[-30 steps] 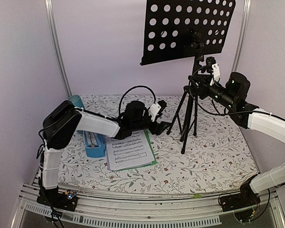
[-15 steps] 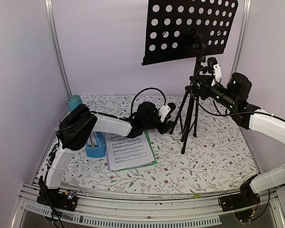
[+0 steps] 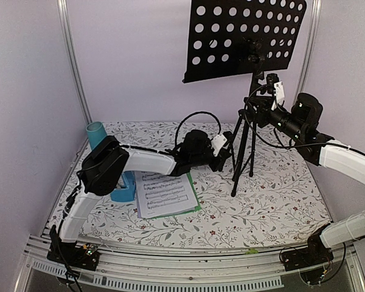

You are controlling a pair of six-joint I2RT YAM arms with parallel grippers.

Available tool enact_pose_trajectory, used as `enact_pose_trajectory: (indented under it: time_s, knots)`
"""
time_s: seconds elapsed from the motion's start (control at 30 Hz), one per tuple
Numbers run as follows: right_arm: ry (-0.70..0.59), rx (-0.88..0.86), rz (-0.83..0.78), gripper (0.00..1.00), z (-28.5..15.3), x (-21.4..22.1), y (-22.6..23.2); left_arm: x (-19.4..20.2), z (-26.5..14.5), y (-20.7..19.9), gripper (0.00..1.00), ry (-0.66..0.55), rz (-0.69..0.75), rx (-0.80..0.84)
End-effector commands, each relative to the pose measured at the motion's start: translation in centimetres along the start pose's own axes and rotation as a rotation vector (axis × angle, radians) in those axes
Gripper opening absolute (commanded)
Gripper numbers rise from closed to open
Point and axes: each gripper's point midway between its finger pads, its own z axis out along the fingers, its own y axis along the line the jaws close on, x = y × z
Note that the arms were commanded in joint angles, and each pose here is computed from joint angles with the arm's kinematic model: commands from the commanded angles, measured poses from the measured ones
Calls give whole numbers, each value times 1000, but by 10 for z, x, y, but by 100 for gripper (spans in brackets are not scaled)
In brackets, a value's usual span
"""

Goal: Set up the instrument practice props
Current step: Open the music stand at the center of the board.

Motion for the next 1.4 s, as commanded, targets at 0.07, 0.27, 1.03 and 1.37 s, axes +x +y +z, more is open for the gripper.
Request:
enact_pose_trajectory:
  time_s: [0.07, 0.27, 1.03, 1.37]
  knots:
    - [-4, -65, 42, 0, -6, -7, 15, -14, -11, 51, 0, -15, -112, -142]
    - [31, -66, 41, 0, -1, 3, 14, -31, -33, 98, 0, -47, -128, -212]
    - [136, -111, 72, 0, 27, 33, 15, -25, -80, 195, 0, -40, -35, -327]
    - [182, -110, 95, 0, 44, 56, 11, -1, -95, 222, 0, 3, -40, -354]
